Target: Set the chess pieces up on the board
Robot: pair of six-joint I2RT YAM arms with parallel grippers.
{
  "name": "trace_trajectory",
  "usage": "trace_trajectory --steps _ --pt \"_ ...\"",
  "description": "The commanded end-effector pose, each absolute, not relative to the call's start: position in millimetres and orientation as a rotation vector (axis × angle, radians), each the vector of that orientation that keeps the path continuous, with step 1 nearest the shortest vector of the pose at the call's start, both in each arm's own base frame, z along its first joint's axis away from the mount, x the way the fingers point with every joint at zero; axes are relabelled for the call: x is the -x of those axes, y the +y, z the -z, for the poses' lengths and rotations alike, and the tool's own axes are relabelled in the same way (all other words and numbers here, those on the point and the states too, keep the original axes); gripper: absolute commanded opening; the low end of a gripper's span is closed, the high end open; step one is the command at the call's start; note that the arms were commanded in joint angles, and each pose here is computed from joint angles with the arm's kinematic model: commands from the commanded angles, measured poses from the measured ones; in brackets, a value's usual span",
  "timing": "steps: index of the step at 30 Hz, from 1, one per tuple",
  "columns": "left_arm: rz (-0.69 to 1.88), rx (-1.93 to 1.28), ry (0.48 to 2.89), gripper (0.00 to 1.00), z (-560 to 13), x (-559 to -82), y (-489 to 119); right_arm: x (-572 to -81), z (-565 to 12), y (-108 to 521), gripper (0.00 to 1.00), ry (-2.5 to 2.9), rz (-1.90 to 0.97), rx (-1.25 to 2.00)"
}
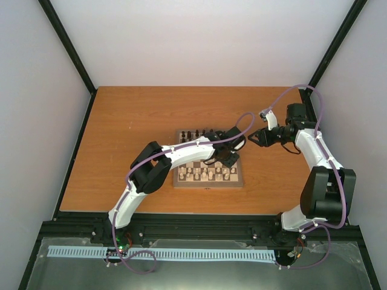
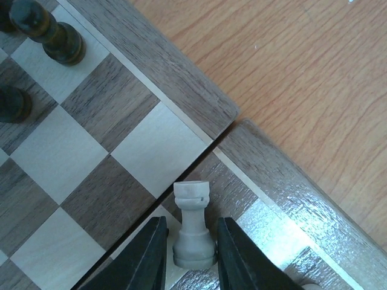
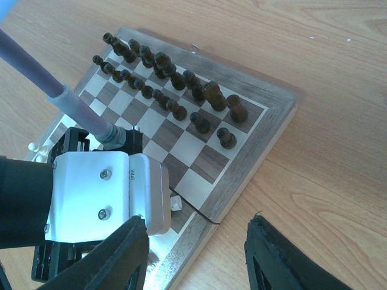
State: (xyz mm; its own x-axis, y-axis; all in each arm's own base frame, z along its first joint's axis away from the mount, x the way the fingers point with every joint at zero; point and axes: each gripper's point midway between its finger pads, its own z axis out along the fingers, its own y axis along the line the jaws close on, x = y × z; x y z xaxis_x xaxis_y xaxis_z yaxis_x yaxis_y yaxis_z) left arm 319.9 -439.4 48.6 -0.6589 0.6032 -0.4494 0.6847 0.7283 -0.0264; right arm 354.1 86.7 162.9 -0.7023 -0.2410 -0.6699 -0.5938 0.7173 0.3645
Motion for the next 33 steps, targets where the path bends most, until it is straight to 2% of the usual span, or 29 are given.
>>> trace_trajectory --steps 1,10,16,21,27,33 --pt "0.289 -0.99 2.541 0.25 -52 -318 -439 -352 -161 86 0.45 2.316 -0.791 0.637" --pt "0.374 -0.999 2.418 0.15 -79 -316 -441 -353 -163 87 0.45 2.318 -0.798 0.629" --pt "0.457 -0.983 2.231 0.14 -135 -318 -442 -353 -177 91 0.46 2.302 -0.85 0.633" --pt "0.549 -0.974 2.113 0.14 -164 -310 -442 -347 -187 103 0.46 2.297 -1.012 0.622" --pt "0.612 -0.965 2.055 0.15 -180 -304 -443 -331 -195 125 0.47 2.252 -1.323 0.613" --pt "0.662 -0.973 2.027 0.15 -188 -299 -445 -318 -191 141 0.47 2.257 -1.481 0.618"
